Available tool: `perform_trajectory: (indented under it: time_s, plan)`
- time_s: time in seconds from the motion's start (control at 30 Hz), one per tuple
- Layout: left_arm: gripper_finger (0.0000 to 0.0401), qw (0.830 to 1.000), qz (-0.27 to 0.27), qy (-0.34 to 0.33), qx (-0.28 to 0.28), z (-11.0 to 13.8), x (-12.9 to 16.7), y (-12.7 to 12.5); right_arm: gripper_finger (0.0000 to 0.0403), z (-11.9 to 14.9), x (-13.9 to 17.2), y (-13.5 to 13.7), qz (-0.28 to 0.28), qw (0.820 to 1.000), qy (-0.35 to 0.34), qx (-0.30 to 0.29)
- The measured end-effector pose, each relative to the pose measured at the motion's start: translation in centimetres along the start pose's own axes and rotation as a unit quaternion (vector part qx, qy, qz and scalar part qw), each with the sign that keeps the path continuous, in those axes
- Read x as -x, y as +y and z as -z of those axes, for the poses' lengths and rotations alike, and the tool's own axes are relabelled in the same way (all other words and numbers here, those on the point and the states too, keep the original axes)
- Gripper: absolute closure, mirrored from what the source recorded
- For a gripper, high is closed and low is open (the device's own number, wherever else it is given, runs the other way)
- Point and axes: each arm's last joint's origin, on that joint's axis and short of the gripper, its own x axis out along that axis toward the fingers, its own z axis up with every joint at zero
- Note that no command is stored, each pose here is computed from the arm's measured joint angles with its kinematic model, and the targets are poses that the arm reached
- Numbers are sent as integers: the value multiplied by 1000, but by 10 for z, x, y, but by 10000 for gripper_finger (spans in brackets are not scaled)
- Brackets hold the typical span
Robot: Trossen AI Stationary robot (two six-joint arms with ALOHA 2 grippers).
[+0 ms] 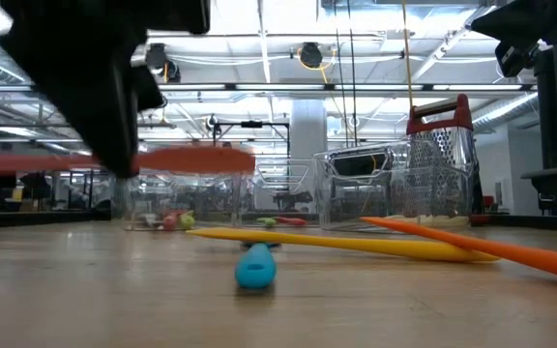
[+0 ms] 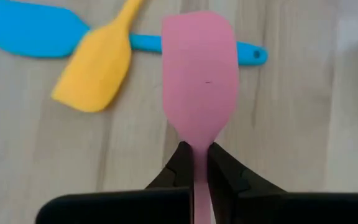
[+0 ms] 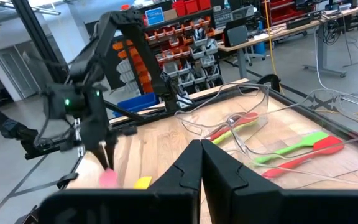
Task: Pick & Place Kitchen Items
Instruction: Put the pink spatula into the middle transparent bin
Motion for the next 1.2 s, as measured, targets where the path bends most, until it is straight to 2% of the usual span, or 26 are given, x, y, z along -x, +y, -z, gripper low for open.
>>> perform_trajectory:
  time_s: [0.2, 0.33, 0.43, 0.53, 0.67, 0.77, 0.97, 1.13, 1.2]
  plan:
    - [392, 995, 48, -60, 58, -9, 49, 2, 403, 0, 0, 0, 0, 1000, 0, 0]
    - [392, 978, 110, -126, 122, -22, 79, 4, 403, 0, 0, 0, 0, 1000, 0, -1]
    - [392, 949, 177, -203, 166, -39, 101, 5, 403, 0, 0, 0, 0, 1000, 0, 0]
    - [392, 908, 241, -276, 202, -58, 116, 7, 403, 0, 0, 0, 0, 1000, 0, 0]
    - [392, 853, 300, -353, 238, -79, 131, 16, 403, 0, 0, 0, 0, 1000, 1, 0]
    - [392, 827, 303, -380, 283, -88, 135, 28, 403, 0, 0, 0, 0, 1000, 1, 0]
    - [392, 772, 276, -429, 378, -106, 138, 63, 403, 0, 0, 0, 0, 1000, 0, 0]
    - [392, 737, 230, -482, 415, -122, 142, 107, 403, 0, 0, 0, 1, 1000, 0, 0]
    - [392, 728, 211, -496, 425, -126, 143, 125, 403, 0, 0, 0, 1, 1000, 0, 0]
